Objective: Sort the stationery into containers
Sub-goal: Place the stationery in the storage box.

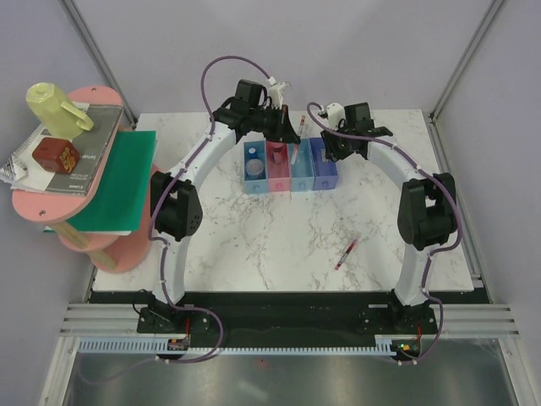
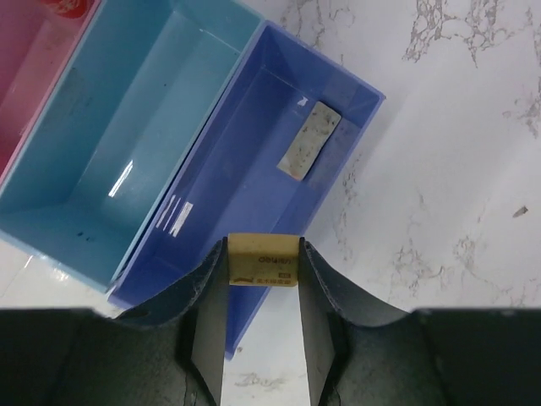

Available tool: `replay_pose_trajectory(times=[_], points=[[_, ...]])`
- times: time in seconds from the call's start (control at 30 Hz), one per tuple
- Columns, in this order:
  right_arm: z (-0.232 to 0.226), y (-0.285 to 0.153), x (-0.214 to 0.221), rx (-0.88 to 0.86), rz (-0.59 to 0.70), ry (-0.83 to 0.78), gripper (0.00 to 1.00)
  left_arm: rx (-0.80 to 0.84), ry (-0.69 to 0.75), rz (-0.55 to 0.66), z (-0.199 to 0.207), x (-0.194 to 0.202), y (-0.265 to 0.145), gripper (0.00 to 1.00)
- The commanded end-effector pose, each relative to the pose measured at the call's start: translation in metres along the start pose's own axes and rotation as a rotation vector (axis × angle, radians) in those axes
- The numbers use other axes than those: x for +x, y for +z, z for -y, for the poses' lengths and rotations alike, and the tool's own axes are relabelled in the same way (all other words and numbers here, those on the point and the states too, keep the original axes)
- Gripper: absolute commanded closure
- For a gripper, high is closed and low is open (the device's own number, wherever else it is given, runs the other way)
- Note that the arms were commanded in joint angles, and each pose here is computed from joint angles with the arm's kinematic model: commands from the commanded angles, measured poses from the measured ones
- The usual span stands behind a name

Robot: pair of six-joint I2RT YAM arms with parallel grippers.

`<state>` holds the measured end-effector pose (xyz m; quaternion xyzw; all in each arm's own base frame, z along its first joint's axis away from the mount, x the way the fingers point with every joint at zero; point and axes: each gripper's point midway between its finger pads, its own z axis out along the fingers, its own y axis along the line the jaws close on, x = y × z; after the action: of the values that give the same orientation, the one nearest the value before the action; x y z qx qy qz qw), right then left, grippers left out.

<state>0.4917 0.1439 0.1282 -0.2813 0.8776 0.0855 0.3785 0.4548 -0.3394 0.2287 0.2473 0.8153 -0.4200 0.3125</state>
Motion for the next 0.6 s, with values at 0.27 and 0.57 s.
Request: replay_pose_trajectory(times=[0.27, 0.57], points=[[0.008, 0.049, -0.022, -0.014, 0.094, 0.051, 0.83, 0.010, -0.019, 0.101, -0.039, -0.019, 0.059, 0.98], [0.005, 0.039, -0.021, -0.017, 0.100, 0.034, 0.57, -0.019, -0.013, 0.102, -0.058, -0.012, 0.073, 0.98]])
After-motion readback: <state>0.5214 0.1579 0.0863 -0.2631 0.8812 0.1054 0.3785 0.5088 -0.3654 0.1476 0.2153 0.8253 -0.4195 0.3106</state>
